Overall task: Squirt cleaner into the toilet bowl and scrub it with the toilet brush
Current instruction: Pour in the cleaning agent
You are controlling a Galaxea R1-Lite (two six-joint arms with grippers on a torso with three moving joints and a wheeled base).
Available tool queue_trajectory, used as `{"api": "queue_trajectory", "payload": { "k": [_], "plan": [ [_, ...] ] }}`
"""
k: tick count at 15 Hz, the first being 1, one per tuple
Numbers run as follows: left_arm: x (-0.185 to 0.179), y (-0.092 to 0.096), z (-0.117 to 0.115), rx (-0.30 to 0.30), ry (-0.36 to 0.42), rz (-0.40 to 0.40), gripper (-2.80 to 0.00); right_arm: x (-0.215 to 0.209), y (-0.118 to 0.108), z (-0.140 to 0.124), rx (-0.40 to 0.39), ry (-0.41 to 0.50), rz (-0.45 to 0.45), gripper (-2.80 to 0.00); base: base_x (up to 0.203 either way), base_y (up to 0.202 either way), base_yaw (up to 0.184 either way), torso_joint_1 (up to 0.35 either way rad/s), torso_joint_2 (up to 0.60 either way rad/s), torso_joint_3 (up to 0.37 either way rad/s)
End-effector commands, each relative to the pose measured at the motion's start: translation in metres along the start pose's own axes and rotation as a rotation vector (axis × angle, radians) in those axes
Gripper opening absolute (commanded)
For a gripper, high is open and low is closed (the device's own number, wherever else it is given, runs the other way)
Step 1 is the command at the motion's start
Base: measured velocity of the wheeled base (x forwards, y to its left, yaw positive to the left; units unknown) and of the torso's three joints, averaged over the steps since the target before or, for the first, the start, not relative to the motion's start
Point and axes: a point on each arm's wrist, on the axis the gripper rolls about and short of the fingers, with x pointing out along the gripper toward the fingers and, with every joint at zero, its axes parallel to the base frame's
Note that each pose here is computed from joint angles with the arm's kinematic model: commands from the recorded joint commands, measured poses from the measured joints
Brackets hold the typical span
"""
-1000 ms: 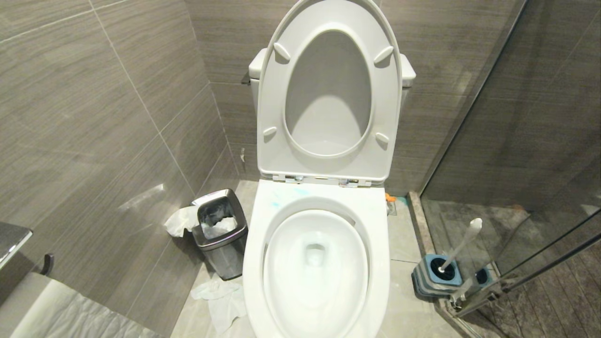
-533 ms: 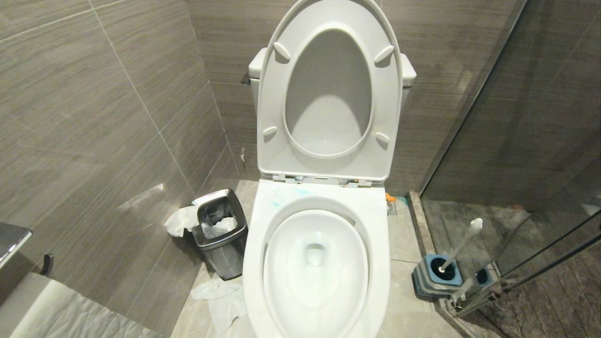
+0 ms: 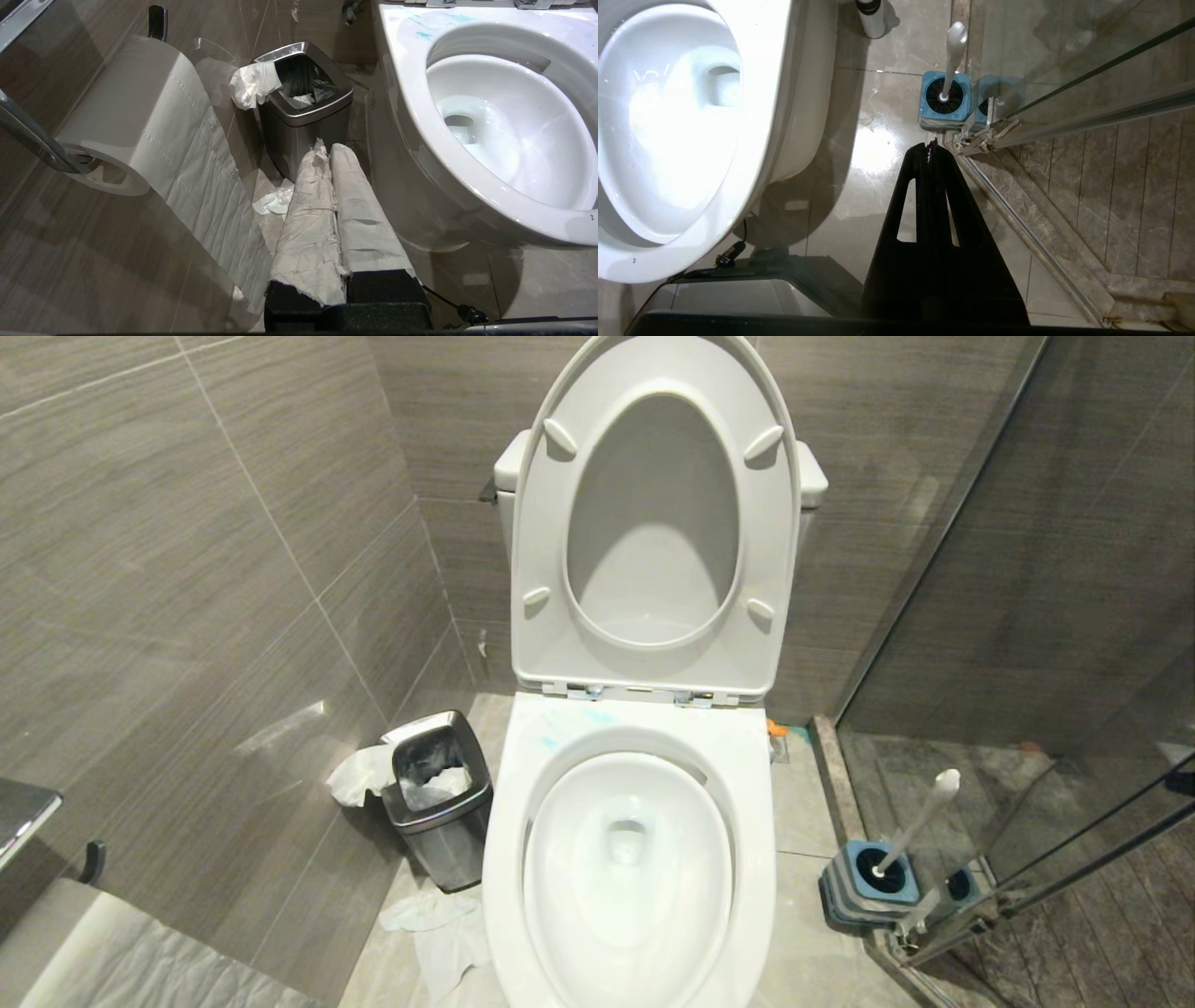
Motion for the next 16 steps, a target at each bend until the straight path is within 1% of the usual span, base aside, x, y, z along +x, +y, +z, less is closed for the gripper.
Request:
{"api": "queue_trajectory", "payload": {
  "k": [1, 6, 8, 11, 16],
  "plan": [
    [0.0, 0.0, 0.0, 0.0, 0.002, 0.0, -2.8, -0.002, 0.0, 0.003, 0.0, -0.012, 0.004, -2.8, 0.0, 0.0, 0.0, 0.0, 0.0, 0.0],
    [0.0, 0.0, 0.0, 0.006, 0.004, 0.005, -2.8, -0.004, 0.0, 0.002, 0.001, -0.018, 0.002, -2.8, 0.0, 0.0, 0.0, 0.0, 0.0, 0.0],
    [0.0, 0.0, 0.0, 0.006, 0.006, 0.006, -2.8, -0.002, 0.0, -0.004, 0.003, 0.001, -0.002, -2.8, 0.0, 0.0, 0.0, 0.001, 0.0, -0.038],
    [0.0, 0.0, 0.0, 0.005, 0.007, 0.006, -2.8, 0.003, -0.001, -0.017, 0.006, 0.038, -0.003, -2.8, 0.0, 0.0, 0.0, 0.001, 0.0, -0.163],
    [0.0, 0.0, 0.0, 0.006, 0.007, 0.006, -2.8, 0.008, -0.001, -0.031, 0.003, 0.037, -0.003, -2.8, 0.0, 0.0, 0.0, 0.004, 0.01, -0.194]
  ]
}}
